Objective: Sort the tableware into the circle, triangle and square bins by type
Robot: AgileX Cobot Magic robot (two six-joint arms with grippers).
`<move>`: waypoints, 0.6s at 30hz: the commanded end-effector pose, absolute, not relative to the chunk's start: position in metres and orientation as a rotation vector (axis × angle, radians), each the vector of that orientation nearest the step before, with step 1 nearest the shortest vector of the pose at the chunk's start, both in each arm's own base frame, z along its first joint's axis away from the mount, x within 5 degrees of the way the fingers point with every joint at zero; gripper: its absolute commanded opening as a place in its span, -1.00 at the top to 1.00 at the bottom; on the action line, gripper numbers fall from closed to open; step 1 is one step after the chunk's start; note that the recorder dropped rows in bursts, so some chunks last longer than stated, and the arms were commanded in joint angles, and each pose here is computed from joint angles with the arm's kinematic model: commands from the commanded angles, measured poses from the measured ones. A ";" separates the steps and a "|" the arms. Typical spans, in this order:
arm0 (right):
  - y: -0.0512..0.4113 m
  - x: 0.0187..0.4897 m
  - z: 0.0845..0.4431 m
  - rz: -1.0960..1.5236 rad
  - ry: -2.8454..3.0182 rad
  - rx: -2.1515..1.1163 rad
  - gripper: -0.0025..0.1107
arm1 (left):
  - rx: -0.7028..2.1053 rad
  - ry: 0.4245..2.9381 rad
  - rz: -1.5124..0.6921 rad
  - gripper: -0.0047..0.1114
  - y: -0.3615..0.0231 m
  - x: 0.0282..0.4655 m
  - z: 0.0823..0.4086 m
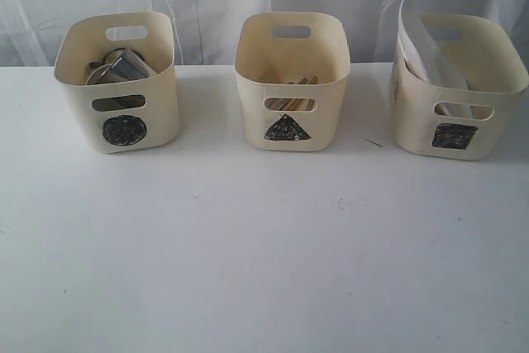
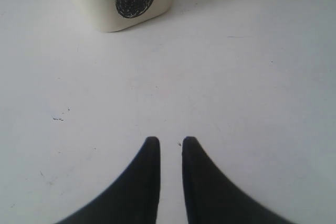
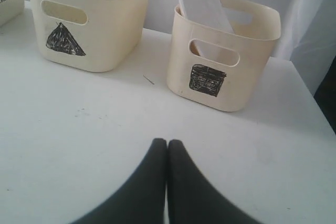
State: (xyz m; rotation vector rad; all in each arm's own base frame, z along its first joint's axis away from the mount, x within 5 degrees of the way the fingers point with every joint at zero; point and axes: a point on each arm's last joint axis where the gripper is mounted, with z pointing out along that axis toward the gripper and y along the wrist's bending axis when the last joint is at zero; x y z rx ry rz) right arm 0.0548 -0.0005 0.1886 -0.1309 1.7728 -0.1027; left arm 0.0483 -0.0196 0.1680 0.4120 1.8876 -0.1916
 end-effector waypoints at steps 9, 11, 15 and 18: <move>0.000 0.055 0.187 -0.106 1.772 -0.142 0.96 | 0.409 1.888 -0.189 0.54 -0.019 0.048 0.167; 0.000 0.055 0.187 -0.106 1.772 -0.142 0.96 | 0.409 1.888 -0.189 0.54 -0.019 0.048 0.167; 0.000 0.055 0.187 -0.087 1.773 -0.118 0.96 | 0.409 1.888 -0.189 0.54 -0.019 0.048 0.167; 0.000 0.055 0.187 -0.092 1.773 -0.125 0.96 | 0.409 1.888 -0.189 0.54 -0.019 0.048 0.167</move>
